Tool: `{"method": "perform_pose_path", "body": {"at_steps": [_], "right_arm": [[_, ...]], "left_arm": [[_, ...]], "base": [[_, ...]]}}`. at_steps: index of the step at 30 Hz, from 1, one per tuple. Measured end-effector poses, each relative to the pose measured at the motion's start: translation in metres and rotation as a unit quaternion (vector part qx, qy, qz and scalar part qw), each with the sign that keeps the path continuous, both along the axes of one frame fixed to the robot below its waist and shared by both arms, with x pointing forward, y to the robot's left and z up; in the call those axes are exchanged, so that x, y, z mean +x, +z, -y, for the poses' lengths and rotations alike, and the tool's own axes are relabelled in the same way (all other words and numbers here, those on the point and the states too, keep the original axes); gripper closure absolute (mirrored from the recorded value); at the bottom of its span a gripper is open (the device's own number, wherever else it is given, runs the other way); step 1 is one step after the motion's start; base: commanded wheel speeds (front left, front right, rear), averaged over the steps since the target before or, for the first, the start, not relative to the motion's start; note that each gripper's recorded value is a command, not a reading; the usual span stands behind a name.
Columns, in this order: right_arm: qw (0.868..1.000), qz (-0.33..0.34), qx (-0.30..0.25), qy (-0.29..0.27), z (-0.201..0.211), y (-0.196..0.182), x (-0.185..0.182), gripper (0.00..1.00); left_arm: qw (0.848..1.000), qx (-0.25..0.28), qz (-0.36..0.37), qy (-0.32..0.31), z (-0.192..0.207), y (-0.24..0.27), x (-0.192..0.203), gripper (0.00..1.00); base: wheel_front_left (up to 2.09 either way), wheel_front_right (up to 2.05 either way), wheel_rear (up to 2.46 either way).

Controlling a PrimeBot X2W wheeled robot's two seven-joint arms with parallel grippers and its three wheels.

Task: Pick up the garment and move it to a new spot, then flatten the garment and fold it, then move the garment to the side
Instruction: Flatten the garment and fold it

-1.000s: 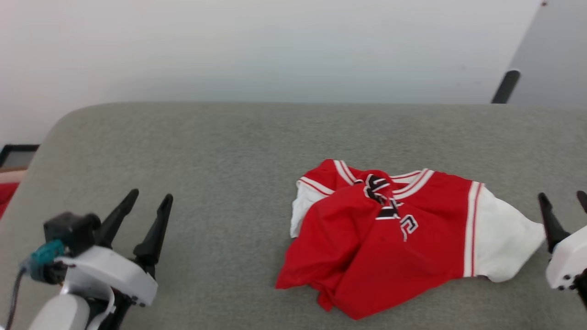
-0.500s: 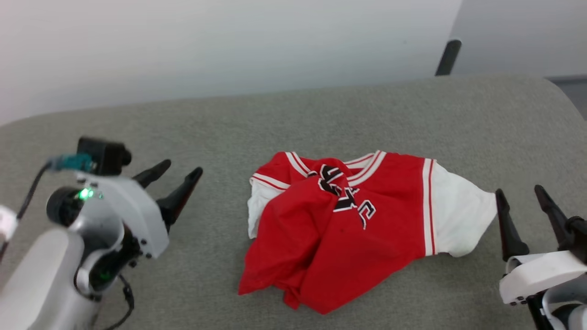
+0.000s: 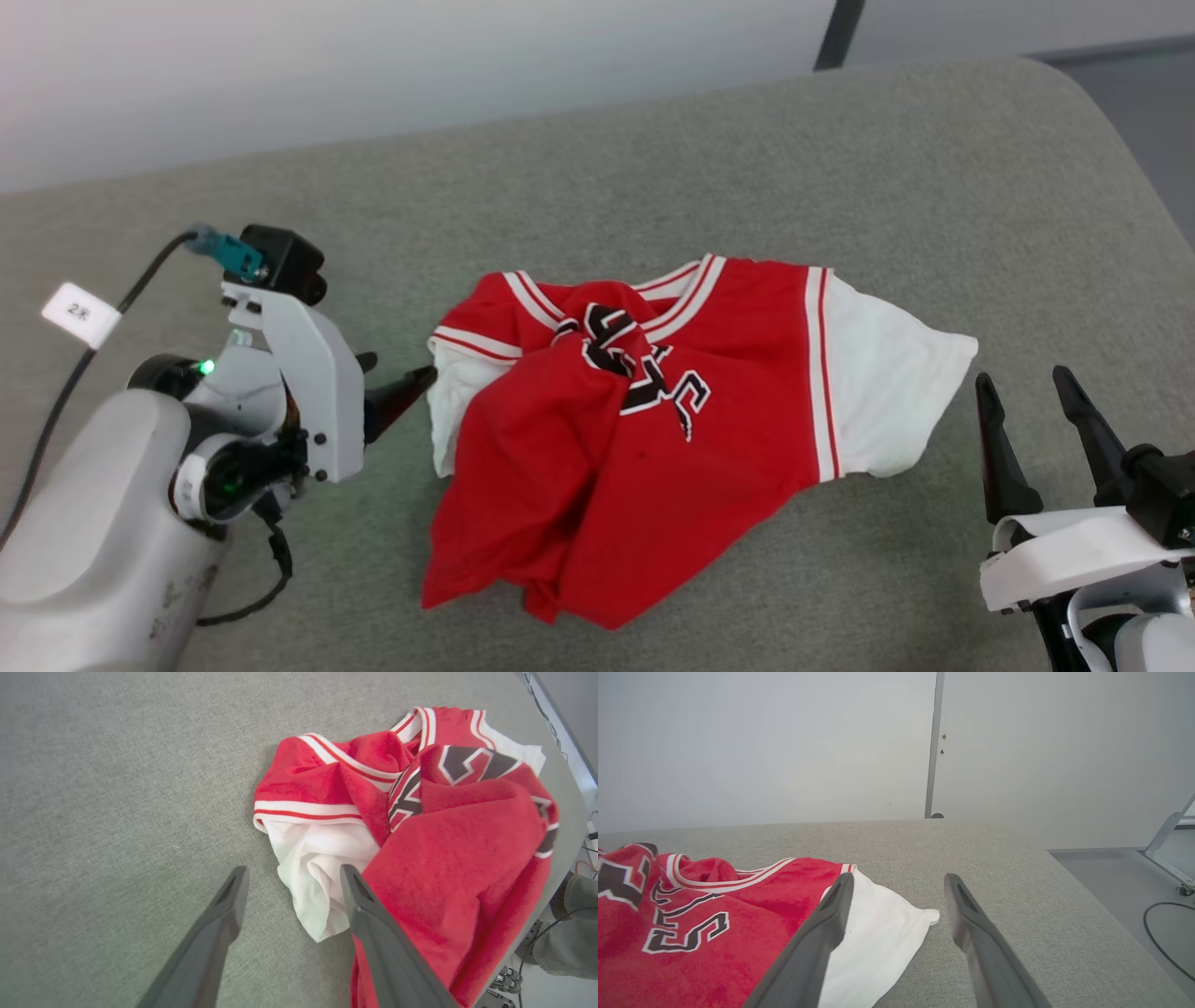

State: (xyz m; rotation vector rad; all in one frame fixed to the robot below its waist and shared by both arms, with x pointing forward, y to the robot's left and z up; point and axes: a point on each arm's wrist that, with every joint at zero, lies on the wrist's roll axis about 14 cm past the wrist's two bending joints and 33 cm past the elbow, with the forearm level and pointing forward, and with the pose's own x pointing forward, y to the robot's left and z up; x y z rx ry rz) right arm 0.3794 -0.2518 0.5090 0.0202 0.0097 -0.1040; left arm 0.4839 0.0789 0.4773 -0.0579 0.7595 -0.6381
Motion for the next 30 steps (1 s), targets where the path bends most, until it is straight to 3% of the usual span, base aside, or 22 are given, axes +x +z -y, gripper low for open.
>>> {"method": "perform_pose_path", "body": {"at_steps": [19, 20, 22, 30], "right_arm": [[0.999, -0.028, 0.008, -0.027, 0.014, -0.028, 0.006, 0.0], [0.999, -0.029, 0.009, -0.027, 0.014, -0.029, 0.007, 0.0], [0.999, -0.031, 0.009, -0.026, 0.013, -0.031, 0.008, 0.0], [0.999, -0.024, 0.011, -0.024, 0.013, -0.028, 0.012, 0.0]], "left_arm": [[0.995, 0.026, -0.097, -0.015, 0.015, -0.072, 0.01, 0.0], [0.995, 0.026, -0.098, -0.013, 0.015, -0.072, 0.011, 0.41], [0.995, 0.022, -0.099, -0.008, 0.014, -0.074, 0.013, 1.0], [0.995, 0.019, -0.102, -0.001, 0.006, -0.071, 0.013, 1.0]], "base": [[0.0, 0.0, 0.0], [0.0, 0.0, 0.0], [0.0, 0.0, 0.0], [0.0, 0.0, 0.0]]}}
